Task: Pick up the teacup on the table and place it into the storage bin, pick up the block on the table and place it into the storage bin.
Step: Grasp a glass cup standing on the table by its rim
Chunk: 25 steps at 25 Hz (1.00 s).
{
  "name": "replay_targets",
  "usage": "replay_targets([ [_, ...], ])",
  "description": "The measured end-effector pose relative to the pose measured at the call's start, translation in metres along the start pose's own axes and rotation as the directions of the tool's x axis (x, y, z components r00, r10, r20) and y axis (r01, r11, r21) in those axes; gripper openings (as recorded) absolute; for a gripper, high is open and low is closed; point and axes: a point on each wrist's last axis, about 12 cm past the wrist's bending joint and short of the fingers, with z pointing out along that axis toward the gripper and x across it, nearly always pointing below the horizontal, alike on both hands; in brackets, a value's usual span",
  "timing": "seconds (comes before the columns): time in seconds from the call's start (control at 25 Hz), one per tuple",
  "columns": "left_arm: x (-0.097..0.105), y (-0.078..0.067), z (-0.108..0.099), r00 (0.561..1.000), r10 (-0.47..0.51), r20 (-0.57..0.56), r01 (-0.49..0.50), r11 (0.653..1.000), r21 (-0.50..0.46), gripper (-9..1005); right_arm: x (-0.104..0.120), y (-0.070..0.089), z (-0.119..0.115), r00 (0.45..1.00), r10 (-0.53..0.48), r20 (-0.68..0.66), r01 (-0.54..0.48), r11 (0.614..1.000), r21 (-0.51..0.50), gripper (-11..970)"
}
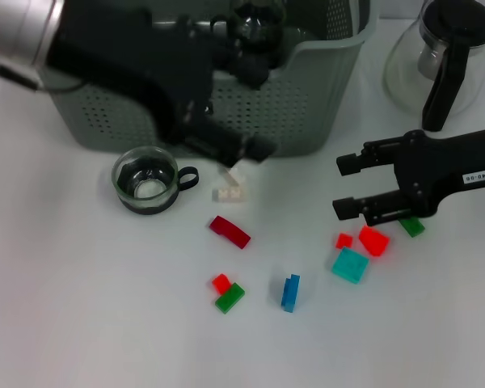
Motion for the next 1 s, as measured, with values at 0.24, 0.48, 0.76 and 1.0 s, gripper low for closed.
replay_targets([
  [0.24,0.013,-0.026,-0.005,0.997,0.022,-0.079,-0.023,0.999,-0.022,834,-0.004,-0.003,0.005,1.000,-0.002,0.015,0.002,1.000,0.017,794],
  [0.48,0.033,-0.030,0.014,0.977,-0.008,-0.212,0.006,1.000,-0.008,834,-0.007,-0.003,0.007,1.000,-0.001,0.018,0.001,1.000,0.013,795],
  [0.76,0.055,-0.010,0.048,0.932,-0.097,-0.350,0.077,0.995,-0.071,834,-0.008,-0.005,0.010,1.000,-0.001,0.020,0.001,1.000,0.019,795],
  [1.0,0.065,0.000,0.058,0.891,-0.170,-0.421,0.117,0.982,-0.149,833,-0.008,-0.004,0.011,1.000,0.002,0.021,-0.003,1.000,0.018,794],
])
